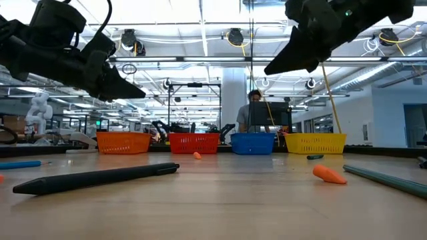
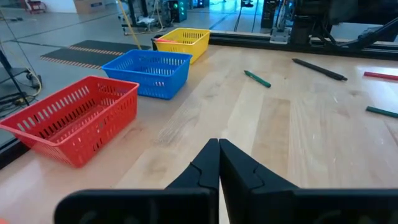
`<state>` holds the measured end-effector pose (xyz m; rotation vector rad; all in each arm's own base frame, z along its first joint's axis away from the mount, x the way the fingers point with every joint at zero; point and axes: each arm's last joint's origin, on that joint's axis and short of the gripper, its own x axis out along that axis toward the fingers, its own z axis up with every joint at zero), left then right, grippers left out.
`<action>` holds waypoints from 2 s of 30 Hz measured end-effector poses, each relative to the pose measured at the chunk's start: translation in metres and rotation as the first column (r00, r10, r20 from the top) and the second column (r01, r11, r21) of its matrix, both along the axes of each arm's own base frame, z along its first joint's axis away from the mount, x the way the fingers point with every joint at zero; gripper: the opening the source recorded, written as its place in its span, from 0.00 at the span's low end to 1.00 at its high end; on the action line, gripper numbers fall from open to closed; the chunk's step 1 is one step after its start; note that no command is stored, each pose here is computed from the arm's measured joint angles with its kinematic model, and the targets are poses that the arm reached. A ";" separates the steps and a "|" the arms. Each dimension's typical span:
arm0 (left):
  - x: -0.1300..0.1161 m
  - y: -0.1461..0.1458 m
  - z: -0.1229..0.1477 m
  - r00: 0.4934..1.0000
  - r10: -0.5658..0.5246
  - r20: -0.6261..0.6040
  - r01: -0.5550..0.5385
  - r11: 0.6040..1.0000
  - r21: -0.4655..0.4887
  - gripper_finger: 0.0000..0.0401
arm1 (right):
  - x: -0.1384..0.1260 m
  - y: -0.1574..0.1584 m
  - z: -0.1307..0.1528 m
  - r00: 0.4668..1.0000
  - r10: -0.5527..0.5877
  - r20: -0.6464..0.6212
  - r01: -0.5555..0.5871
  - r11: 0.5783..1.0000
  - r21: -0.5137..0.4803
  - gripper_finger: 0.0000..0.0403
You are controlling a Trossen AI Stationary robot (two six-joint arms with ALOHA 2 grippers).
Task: Sort crayons/erasers/pens/pencils in bins
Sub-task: Put the bottom right orange pencil eraser into the blue basket
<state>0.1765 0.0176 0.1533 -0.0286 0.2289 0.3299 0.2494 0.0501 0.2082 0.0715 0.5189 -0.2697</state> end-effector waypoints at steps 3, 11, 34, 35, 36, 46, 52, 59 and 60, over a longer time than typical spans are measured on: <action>0.000 0.000 0.000 1.000 0.001 0.001 -0.001 1.000 0.000 0.01 | 0.007 0.010 -0.004 0.998 0.003 -0.055 -0.001 1.000 0.028 0.00; 0.000 0.000 0.000 1.000 0.003 0.001 -0.003 1.000 -0.001 0.04 | 0.023 0.041 -0.022 0.974 0.033 -0.222 0.007 0.984 0.178 0.00; 0.000 0.000 0.000 1.000 0.004 0.002 -0.004 1.000 -0.005 0.04 | 0.029 0.102 -0.077 0.887 0.303 -0.348 -0.192 0.929 0.317 0.43; 0.000 0.000 0.000 1.000 0.004 0.002 -0.004 1.000 -0.005 0.05 | 0.030 0.104 -0.078 0.883 0.325 -0.339 -0.219 0.924 0.314 0.43; 0.000 0.000 0.000 1.000 0.004 0.002 -0.004 1.000 -0.005 0.05 | 0.031 0.105 -0.079 0.882 0.337 -0.329 -0.237 0.921 0.310 0.42; 0.000 0.000 0.000 1.000 0.004 0.001 -0.004 1.000 -0.005 0.04 | 0.034 0.107 -0.092 0.868 0.356 -0.345 -0.268 0.922 0.278 0.36; 0.000 0.000 0.000 1.000 0.004 0.001 -0.004 1.000 -0.005 0.03 | 0.035 0.107 -0.093 0.861 0.376 -0.343 -0.296 0.918 0.262 0.26; 0.000 0.000 0.000 1.000 0.004 0.001 -0.004 1.000 -0.005 0.03 | 0.035 0.107 -0.092 0.861 0.377 -0.341 -0.298 0.918 0.261 0.12; 0.000 0.000 0.000 1.000 0.004 0.000 -0.004 1.000 -0.005 0.04 | 0.035 0.107 -0.092 0.861 0.377 -0.341 -0.298 0.918 0.261 0.11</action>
